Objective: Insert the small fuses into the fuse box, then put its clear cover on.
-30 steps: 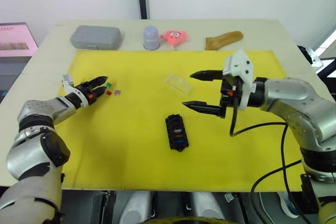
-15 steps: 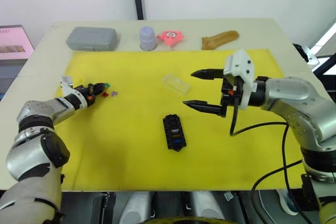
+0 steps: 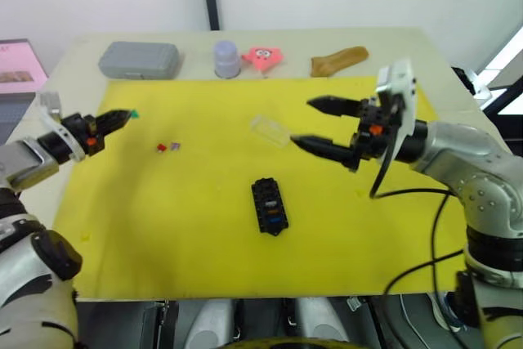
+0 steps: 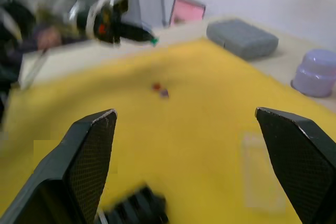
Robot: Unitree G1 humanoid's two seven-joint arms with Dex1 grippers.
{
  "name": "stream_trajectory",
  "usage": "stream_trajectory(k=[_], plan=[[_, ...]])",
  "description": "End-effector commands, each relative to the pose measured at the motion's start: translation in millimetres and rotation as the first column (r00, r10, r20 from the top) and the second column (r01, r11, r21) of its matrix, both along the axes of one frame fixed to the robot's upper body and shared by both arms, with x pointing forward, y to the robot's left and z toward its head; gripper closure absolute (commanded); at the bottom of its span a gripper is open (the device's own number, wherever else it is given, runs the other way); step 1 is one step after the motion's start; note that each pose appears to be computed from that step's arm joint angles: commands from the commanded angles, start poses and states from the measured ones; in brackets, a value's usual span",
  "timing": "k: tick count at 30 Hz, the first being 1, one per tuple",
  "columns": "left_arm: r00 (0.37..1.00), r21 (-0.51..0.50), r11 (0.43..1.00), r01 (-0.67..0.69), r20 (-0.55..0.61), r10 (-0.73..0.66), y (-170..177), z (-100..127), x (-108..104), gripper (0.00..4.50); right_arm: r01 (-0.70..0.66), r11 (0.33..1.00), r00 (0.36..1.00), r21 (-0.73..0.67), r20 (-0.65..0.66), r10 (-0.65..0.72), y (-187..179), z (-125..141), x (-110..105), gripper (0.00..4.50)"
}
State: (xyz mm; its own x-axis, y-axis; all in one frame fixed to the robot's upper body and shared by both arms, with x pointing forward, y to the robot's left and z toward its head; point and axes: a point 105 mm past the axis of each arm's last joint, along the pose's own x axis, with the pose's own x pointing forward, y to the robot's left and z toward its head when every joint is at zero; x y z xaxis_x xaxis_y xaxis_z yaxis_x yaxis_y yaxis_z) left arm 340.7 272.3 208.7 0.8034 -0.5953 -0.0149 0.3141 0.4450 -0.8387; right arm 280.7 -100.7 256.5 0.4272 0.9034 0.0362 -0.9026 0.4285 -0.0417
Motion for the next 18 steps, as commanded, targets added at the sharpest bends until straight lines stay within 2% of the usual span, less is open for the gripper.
stream_trajectory(k=[1,6,12,15,18], plan=[[0.987,0.039,0.995,0.089,0.132,-0.093,-31,28,-12,4.43,-0.017,0.989,0.999,0.144,-0.041,0.023,3,20,-7,0.00],[0.941,0.047,0.978,0.205,0.267,-0.210,-82,50,-16,4.43,-0.026,0.959,0.985,0.283,-0.158,0.073,20,25,-5,0.00],[0.890,-0.024,0.954,0.300,0.367,-0.271,-131,69,-18,4.43,-0.022,0.918,0.962,0.396,-0.240,0.126,31,30,-4,0.00],[0.917,-0.096,0.959,0.267,0.332,-0.222,-150,63,-9,4.43,0.003,0.904,0.951,0.427,-0.281,0.129,36,28,1,0.00],[0.914,-0.138,0.945,0.296,0.327,-0.239,-168,61,-12,4.43,0.037,0.896,0.946,0.442,-0.305,0.112,40,25,8,0.00]])
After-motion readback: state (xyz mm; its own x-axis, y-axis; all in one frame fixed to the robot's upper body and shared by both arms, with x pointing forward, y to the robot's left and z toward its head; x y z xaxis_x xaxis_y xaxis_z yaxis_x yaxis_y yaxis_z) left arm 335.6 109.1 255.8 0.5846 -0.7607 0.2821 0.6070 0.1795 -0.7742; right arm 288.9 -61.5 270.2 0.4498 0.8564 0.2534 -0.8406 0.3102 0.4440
